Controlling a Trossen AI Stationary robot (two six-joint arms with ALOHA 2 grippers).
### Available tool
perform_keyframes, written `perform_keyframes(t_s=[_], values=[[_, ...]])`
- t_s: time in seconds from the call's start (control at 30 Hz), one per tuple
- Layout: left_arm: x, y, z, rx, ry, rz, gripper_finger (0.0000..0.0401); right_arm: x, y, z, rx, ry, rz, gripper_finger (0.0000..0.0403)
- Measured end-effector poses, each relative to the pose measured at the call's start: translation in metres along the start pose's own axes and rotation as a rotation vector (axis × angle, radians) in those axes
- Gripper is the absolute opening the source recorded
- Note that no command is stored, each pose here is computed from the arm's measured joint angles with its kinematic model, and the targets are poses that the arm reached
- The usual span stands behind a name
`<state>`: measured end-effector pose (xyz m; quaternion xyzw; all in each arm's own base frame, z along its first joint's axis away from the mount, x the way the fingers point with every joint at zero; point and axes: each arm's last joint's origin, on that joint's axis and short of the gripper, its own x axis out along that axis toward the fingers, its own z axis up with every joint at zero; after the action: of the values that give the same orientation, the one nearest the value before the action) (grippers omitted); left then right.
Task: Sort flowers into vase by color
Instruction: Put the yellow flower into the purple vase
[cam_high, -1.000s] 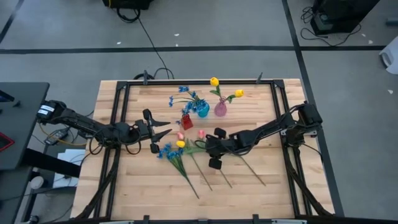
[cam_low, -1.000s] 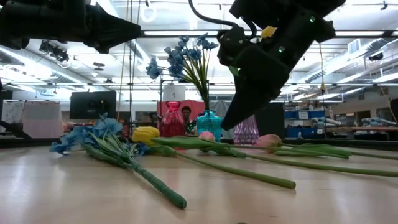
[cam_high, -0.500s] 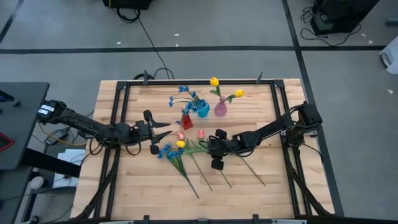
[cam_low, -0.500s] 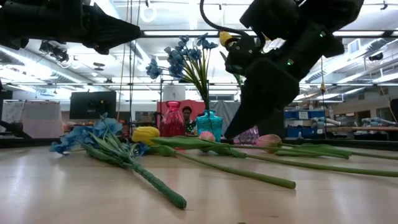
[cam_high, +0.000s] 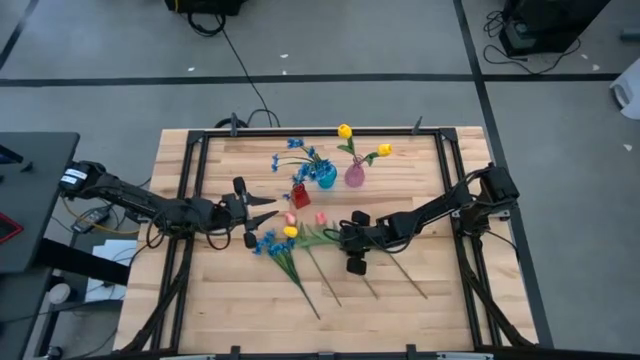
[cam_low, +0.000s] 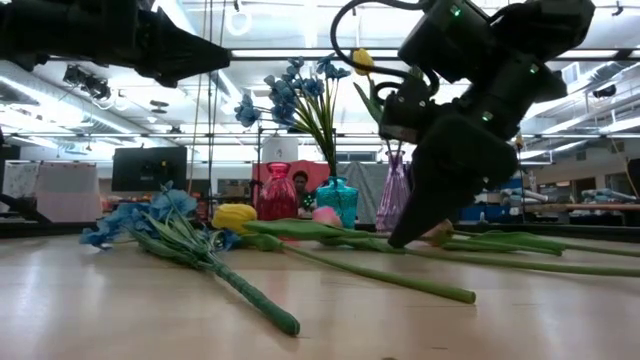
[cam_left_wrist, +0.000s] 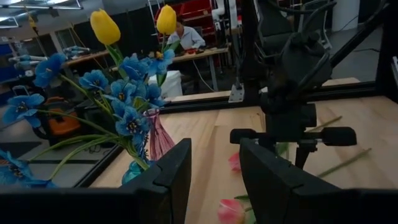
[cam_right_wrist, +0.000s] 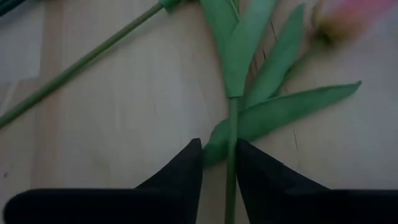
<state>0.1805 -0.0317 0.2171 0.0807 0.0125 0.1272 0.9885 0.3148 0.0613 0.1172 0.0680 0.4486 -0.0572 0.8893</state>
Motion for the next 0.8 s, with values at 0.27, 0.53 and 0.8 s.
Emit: perform_keyframes(t_s=[0.27,0.53,0.8], values=[[0.000,0.000,0.000,0.017,0.001,0.001,0.0142,-0.001,0.000,0.000,0.007,0.001,0.008,0.0032],[0.000,0.000,0.000,0.037,0.001,0.001,0.0142,-0.005,0.000,0.013,0.040,0.037,0.041,0.0016],[0.000,0.000,0.000,0.052,-0.003,0.002,0.0142,-0.040,0.000,0.035,0.049,0.004,0.048,0.0018]])
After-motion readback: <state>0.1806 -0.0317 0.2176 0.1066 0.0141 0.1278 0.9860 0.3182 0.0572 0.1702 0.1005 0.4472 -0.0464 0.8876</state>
